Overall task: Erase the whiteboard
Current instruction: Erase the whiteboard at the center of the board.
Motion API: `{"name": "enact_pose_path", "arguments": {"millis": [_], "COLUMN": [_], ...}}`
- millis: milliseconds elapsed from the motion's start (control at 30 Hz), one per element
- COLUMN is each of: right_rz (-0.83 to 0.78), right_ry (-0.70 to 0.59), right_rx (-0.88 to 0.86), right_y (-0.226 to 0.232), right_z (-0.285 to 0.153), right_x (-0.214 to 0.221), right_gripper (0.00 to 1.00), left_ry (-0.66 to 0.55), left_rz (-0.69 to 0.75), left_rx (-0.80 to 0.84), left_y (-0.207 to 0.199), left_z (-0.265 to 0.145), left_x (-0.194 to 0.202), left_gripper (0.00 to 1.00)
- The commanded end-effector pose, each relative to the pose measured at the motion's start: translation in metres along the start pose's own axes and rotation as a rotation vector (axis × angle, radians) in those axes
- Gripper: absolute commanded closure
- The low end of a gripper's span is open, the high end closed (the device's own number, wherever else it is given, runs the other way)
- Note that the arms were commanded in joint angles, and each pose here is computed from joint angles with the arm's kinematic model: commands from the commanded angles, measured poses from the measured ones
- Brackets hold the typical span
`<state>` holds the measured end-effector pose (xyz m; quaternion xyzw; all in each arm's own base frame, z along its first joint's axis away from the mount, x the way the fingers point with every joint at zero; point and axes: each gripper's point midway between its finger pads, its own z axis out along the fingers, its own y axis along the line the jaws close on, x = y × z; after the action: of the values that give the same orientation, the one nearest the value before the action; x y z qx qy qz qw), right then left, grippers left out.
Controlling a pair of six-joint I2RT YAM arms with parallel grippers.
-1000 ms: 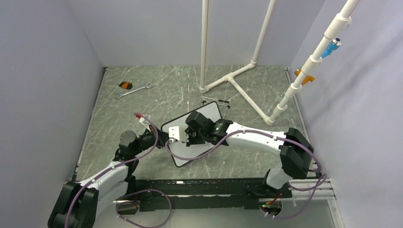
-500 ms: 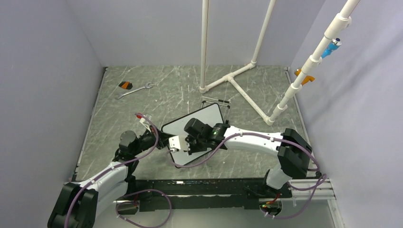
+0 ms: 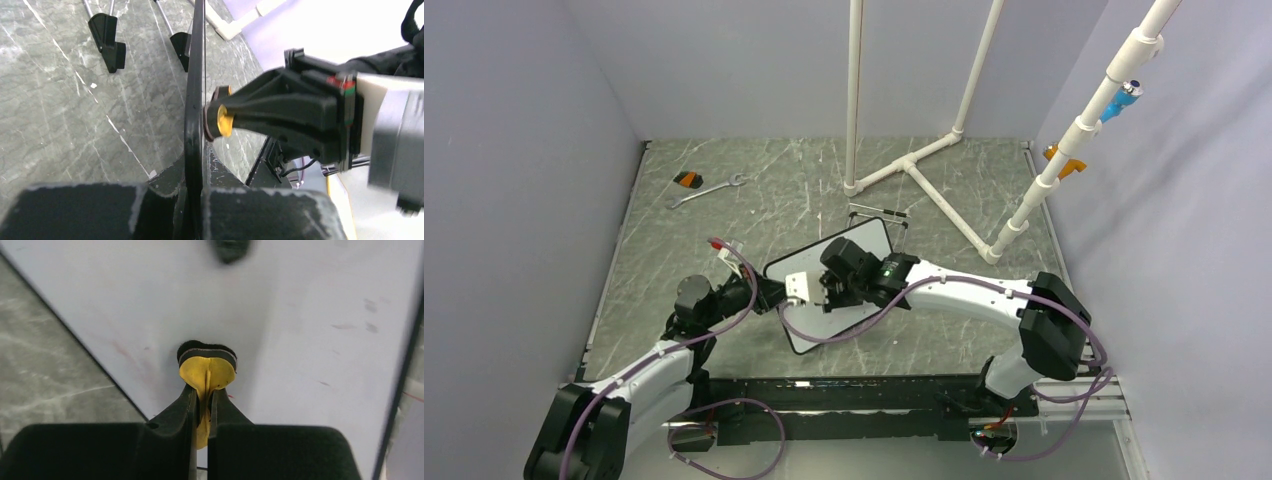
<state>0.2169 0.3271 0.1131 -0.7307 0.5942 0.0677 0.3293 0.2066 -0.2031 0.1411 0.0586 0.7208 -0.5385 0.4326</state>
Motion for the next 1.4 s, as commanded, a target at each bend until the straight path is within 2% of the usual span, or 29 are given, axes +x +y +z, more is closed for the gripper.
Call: {"name": "enact_pose_path", "arguments": {"millis": [0,167,400,533,667,800,933,1067,1167,1367], "right_rz": [-0.149,-0.132,0.021,0.067,0.044,-0.056,-0.086,-0.017,0.064,0.256], "right_ry": [0.025,0.043,0.026,0.007,-0.003,-0.036,-0.048,-0.041,-0.046,-0.073], "right_rx": [-0.195,-0.164,0.076,0.138,0.063,-0.171,-0.202,-0.066,0.091,0.313], "right_y": [0.054,0.049,-0.013,-0.028,-0.016,0.042,0.059,0.033,-0.003,-0.07], "right_z": [0.005,0.012,0.0,-0.008,-0.006,0.0,0.009,0.016,0.01,-0.017], "right_x": [0.007,0.004,0.005,0.008,0.008,-0.002,-0.022,-0.036,-0.038,-0.013], "right_gripper": [1.0,1.0,1.0,1.0,1.0,1.0,1.0,1.0,1.0,1.0], "left_ry": [0.007,0.006,0.004,0.008,0.005,0.002,0.003,0.012,0.019,0.025], "left_rz": [0.076,0.078,0.076,0.067,0.068,0.068,0.067,0.067,0.063,0.06], "left_rx": [0.128,0.127,0.129,0.135,0.134,0.131,0.134,0.142,0.146,0.154], "left_y": [-0.031,-0.031,-0.03,-0.03,-0.03,-0.03,-0.03,-0.031,-0.031,-0.031], "left_z": [0.0,-0.001,-0.001,0.0,0.0,0.0,0.0,0.0,0.0,0.002], "left_x": [-0.009,-0.008,-0.006,-0.006,-0.007,-0.008,-0.007,-0.005,-0.004,-0.004], "left_gripper": [1.0,1.0,1.0,1.0,1.0,1.0,1.0,1.0,1.0,1.0]}}
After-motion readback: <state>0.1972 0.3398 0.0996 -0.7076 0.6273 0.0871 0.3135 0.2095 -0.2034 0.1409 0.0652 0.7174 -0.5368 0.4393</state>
